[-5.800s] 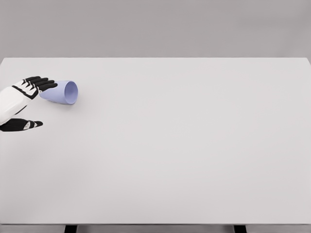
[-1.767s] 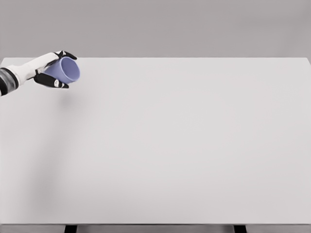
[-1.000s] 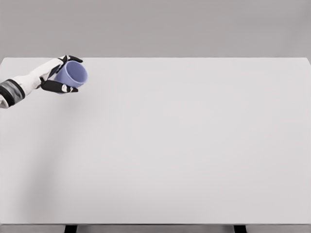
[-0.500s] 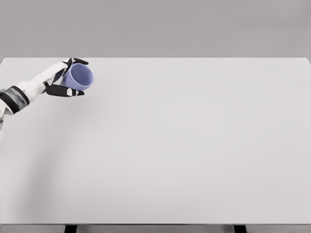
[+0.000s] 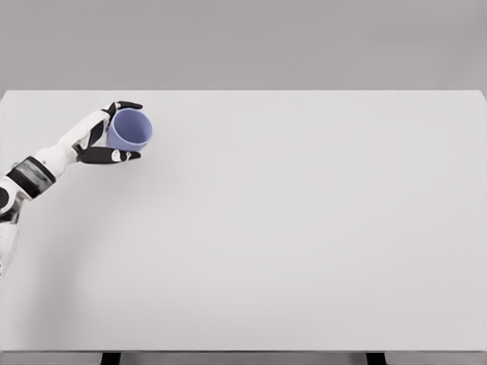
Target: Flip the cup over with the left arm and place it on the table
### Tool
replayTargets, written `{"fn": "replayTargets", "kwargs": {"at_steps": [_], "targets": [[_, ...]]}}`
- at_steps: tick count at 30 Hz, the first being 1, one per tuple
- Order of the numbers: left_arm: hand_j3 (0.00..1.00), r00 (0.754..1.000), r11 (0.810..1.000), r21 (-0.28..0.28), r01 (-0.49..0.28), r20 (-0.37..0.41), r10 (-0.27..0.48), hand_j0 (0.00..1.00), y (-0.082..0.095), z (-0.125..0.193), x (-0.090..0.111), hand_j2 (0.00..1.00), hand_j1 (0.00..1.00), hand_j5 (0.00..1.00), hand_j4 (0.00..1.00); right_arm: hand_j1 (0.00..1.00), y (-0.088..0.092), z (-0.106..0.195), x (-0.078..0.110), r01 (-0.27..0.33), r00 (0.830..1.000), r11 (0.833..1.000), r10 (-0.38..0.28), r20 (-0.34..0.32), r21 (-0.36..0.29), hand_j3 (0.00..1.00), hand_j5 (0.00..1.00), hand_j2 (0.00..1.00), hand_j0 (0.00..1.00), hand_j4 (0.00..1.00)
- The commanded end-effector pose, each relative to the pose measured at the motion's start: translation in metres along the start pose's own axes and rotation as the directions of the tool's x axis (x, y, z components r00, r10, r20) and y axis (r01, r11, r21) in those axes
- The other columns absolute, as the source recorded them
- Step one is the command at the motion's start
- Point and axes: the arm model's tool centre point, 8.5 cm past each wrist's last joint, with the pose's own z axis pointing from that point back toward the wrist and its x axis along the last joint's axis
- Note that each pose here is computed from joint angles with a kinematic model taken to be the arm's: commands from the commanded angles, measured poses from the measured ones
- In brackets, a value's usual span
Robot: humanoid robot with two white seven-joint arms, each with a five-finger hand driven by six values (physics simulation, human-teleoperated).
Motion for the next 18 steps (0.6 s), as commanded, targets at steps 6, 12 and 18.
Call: {"fn": "replayTargets", "kwargs": {"at_steps": [6, 12, 18], "targets": [[0.61, 0.996, 0.998, 0.049, -0.047, 0.077, 0.043, 0.61, -0.003, 0.002, 0.001, 0.61, 0.61, 0.61, 0.61, 1.0, 0.0, 0.0, 0.0, -0.001, 1.0, 1.0, 0.001, 0.0, 0.0, 1.0, 1.0, 1.0, 1.0, 1.0], [0.61, 0.99, 0.991, 0.068, -0.118, 0.09, 0.112, 0.61, -0.01, 0.002, -0.007, 0.61, 0.61, 0.61, 0.61, 1.0, 0.0, 0.0, 0.0, 0.001, 1.0, 1.0, -0.001, 0.0, 0.0, 1.0, 1.0, 1.0, 1.0, 1.0], [0.61, 0.975, 0.976, 0.093, -0.197, 0.119, 0.186, 0.61, -0.015, 0.002, -0.012, 0.61, 0.61, 0.61, 0.61, 1.0, 0.0, 0.0, 0.0, -0.001, 1.0, 1.0, 0.001, 0.0, 0.0, 1.0, 1.0, 1.0, 1.0, 1.0]]}}
